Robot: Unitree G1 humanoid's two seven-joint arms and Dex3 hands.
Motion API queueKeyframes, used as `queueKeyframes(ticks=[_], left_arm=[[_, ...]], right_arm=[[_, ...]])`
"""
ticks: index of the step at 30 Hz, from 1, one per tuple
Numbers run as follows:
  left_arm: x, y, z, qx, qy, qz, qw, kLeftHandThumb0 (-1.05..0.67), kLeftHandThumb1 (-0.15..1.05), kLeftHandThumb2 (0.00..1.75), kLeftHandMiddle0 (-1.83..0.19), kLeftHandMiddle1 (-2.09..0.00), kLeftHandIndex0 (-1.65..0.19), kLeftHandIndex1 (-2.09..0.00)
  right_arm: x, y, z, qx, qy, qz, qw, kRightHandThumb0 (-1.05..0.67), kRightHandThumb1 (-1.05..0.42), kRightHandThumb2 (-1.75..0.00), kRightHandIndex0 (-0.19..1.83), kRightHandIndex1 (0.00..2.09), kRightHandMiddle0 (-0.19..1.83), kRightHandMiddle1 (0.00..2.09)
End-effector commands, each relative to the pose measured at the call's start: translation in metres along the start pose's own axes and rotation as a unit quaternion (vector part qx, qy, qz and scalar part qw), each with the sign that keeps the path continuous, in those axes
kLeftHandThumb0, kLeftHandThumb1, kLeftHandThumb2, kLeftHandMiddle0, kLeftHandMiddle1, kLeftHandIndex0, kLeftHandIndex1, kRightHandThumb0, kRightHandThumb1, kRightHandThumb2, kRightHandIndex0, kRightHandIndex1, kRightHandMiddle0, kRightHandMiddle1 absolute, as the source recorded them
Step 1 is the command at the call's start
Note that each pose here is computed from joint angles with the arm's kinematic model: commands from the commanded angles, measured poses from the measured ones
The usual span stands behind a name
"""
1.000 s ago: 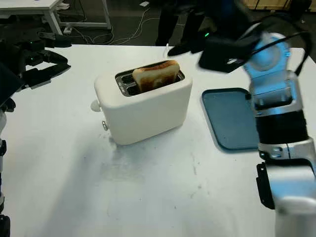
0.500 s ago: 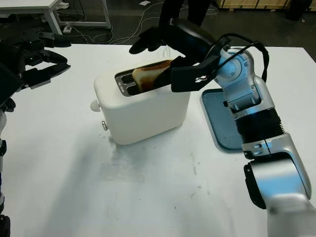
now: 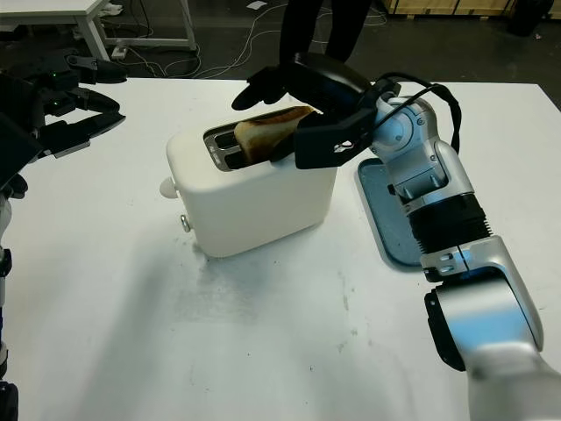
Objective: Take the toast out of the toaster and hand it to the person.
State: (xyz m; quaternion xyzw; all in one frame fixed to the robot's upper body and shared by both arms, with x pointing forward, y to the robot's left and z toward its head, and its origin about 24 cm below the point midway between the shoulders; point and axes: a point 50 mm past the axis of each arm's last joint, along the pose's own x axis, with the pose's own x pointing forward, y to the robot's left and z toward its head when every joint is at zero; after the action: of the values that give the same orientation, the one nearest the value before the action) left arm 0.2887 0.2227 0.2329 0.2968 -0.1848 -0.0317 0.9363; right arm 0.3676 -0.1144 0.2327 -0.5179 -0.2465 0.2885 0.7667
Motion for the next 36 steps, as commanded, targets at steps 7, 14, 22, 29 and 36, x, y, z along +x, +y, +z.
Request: queueKeyframes(ticks=[7,14,22,29,36], left_arm=[[-0.002,-0.001,-0.002,0.006,0.007,0.001,1.0,-0.24,0.92,0.08,-0.46,-0.95,-0.58,-0.51],[-0.001,-0.001,-0.001,0.012,0.007,0.001,1.0,-0.23,0.92,0.08,-0.46,-0.94,-0.58,-0.51],[-0.002,0.0,-0.003,0.008,0.007,0.005,1.0,-0.23,0.92,0.08,-0.47,-0.93,-0.58,-0.5],[-0.002,-0.001,-0.004,-0.001,0.008,0.007,1.0,-0.24,0.92,0.08,-0.46,-0.93,-0.57,-0.5],[-0.003,0.0,-0.006,0.004,0.007,0.005,1.0,-0.24,0.92,0.09,-0.45,-0.93,-0.57,-0.49]], right_arm=[[-0.001,0.001,-0.002,-0.038,-0.013,0.002,0.999,-0.28,-0.73,-0.01,0.81,0.75,0.94,0.19],[-0.003,-0.002,-0.004,-0.063,-0.008,-0.001,0.998,-0.42,-0.8,-0.01,1.08,1.53,0.94,1.35],[-0.004,-0.014,-0.006,-0.083,-0.012,-0.054,0.995,-0.43,-0.92,-0.22,1.06,1.74,0.84,1.63],[-0.008,-0.054,-0.02,0.072,0.0,-0.179,0.981,-0.42,-0.92,-0.28,0.98,1.75,0.74,1.74],[-0.026,-0.106,-0.034,0.187,0.01,-0.316,0.93,-0.45,-0.92,-0.19,1.08,1.75,0.83,1.69]])
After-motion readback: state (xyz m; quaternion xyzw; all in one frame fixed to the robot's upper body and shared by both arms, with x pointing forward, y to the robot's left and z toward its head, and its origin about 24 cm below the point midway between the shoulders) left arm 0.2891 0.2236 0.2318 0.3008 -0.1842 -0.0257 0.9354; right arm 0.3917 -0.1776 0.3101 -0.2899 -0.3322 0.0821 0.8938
